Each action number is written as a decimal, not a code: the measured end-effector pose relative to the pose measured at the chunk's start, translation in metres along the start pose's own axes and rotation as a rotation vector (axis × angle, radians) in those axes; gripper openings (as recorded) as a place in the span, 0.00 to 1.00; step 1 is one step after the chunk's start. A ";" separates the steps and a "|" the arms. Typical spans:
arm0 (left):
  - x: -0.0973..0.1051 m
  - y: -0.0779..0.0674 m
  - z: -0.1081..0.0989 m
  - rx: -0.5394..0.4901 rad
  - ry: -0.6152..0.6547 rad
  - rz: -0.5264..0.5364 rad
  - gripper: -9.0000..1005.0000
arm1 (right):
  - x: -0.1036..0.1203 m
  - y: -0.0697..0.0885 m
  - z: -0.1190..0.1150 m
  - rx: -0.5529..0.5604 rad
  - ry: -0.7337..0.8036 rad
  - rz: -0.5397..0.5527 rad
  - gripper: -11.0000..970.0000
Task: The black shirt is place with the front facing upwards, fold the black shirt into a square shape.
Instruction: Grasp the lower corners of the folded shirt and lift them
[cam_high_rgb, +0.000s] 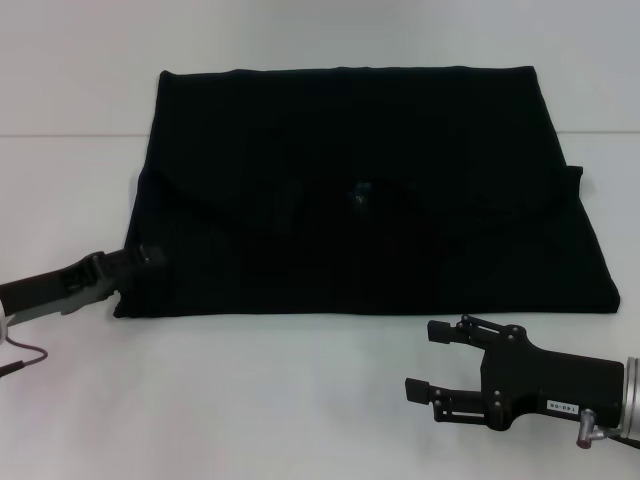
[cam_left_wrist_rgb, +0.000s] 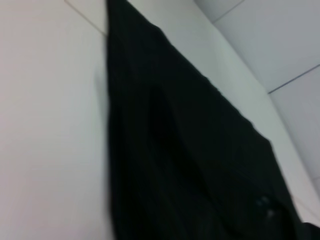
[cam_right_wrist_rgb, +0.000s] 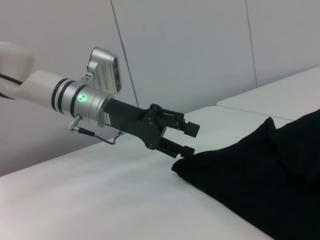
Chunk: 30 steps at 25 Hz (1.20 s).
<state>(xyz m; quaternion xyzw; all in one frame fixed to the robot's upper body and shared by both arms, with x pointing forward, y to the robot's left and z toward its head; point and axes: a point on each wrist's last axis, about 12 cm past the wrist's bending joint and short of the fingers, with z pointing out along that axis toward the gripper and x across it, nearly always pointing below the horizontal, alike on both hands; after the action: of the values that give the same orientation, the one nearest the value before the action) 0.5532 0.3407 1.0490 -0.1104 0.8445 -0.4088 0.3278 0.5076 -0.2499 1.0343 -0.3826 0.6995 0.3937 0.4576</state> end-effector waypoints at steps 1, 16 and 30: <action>0.000 0.001 0.001 -0.012 0.002 0.004 0.81 | 0.000 0.000 0.000 0.000 0.000 0.000 0.92; 0.004 -0.005 0.013 -0.023 0.070 0.032 0.81 | -0.001 0.000 0.001 -0.007 -0.004 -0.001 0.92; 0.002 -0.007 0.018 -0.047 0.086 0.074 0.78 | -0.002 0.000 0.000 -0.003 -0.008 0.001 0.92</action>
<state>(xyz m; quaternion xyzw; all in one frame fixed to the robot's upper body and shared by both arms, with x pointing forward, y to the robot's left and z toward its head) 0.5628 0.3239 1.0453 -0.0690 0.8707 -0.3809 0.3033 0.5085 -0.2494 1.0358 -0.3813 0.6971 0.3963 0.4599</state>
